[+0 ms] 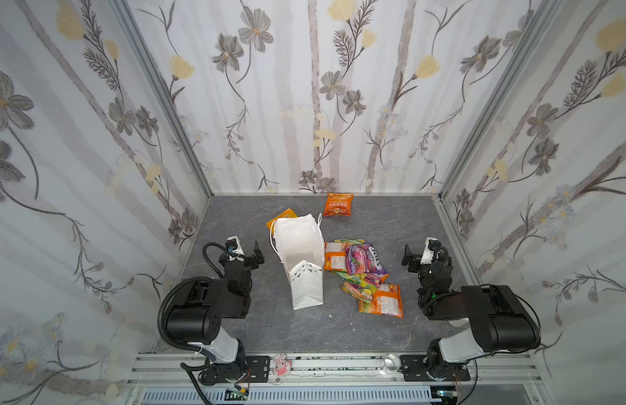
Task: Place the snacks into the paper bag
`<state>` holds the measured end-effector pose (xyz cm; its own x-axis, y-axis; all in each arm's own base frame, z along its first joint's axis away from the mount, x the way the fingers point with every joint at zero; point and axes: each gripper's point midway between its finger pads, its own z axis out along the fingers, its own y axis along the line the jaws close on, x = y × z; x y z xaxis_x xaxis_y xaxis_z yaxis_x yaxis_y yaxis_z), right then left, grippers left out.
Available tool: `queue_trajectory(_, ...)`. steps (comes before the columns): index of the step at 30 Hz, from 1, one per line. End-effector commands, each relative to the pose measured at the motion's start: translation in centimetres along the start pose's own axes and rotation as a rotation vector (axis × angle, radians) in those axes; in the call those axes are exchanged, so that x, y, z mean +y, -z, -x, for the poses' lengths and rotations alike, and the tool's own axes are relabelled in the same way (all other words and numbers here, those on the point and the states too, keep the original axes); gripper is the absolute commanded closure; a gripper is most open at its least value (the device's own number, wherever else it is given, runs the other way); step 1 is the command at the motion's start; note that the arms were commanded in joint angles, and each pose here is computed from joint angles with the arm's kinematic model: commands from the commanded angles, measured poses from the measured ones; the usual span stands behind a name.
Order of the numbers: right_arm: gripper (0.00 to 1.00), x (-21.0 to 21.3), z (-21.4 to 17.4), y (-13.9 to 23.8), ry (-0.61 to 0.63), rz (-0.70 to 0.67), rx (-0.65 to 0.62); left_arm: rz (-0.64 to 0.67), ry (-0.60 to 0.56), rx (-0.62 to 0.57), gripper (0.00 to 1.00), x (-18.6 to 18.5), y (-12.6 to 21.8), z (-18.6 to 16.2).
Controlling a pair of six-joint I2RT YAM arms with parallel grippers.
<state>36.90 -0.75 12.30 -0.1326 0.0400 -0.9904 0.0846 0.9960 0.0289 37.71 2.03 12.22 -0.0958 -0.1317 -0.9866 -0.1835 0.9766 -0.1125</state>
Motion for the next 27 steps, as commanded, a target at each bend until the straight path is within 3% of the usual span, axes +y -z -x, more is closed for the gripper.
queue_trajectory(1, 0.0, -0.02, 1.27, -0.06, 0.006, -0.002, -0.049, -0.007, 0.005, -0.028, 0.0, -0.17, -0.15, 0.79)
queue_trajectory(27, 0.01, 0.06, 1.25, -0.14, 0.004, 0.002, -0.047, -0.007, 0.005, -0.025, 0.0, -0.17, -0.18, 0.73)
